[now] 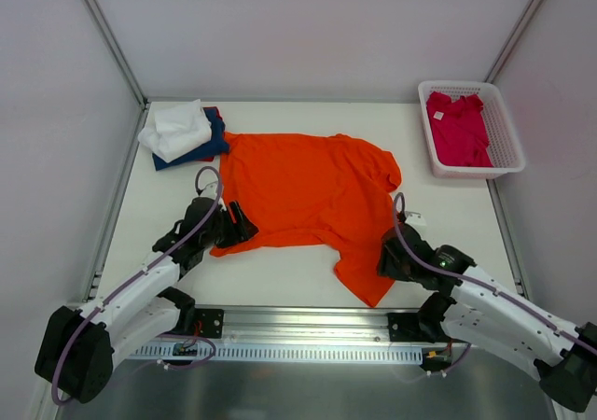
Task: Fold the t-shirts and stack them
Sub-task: Flatten the tshirt out
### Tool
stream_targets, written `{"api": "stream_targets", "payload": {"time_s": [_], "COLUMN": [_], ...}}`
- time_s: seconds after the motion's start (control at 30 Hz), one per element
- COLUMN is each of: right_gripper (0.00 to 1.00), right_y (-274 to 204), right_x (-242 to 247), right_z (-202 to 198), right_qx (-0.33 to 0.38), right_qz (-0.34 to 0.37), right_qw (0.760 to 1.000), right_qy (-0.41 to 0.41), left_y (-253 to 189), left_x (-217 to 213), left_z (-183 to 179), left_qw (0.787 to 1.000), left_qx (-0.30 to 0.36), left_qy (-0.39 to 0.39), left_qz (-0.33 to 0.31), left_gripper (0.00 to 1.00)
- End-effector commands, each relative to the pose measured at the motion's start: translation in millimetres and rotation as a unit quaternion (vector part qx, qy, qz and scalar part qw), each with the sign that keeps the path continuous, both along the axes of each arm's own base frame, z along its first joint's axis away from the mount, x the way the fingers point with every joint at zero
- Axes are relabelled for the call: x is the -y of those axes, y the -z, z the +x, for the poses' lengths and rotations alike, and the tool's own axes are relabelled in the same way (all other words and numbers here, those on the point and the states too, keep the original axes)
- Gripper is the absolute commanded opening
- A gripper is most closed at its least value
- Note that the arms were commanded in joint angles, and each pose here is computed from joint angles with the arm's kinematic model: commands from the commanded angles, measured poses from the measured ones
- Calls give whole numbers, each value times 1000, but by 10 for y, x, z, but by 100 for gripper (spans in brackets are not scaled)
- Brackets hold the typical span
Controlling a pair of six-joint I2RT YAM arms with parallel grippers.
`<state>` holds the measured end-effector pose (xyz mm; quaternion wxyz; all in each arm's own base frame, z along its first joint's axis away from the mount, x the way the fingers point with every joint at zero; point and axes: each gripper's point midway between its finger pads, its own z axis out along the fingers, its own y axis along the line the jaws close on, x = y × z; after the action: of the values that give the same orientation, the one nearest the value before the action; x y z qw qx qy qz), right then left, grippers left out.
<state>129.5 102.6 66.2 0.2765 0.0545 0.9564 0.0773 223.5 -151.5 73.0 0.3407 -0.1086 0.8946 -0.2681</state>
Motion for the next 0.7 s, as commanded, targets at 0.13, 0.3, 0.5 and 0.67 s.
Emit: {"api": "stream_targets", "payload": {"time_s": [0.13, 0.3, 0.5, 0.67], "right_gripper": [48, 48, 48, 48], "right_y": [29, 27, 251, 472], "right_x": [-335, -490, -641, -695], "right_z": [168, 212, 134, -20], "right_qx": [8, 7, -20, -45], "right_qz": [9, -7, -44, -87], "right_qw": [999, 997, 993, 987], "right_qy": [-48, -75, -109, -127], "left_y": [-41, 0, -4, -10], "left_x": [-17, -31, -41, -36], "left_z": [91, 70, 67, 56], "left_qw": [1000, 1000, 1000, 1000], "left_qx": [5, 1, 4, 5], "left_qy": [1, -2, -4, -3], "left_qz": [27, 28, 27, 24], "left_gripper": [59, 59, 59, 59]}}
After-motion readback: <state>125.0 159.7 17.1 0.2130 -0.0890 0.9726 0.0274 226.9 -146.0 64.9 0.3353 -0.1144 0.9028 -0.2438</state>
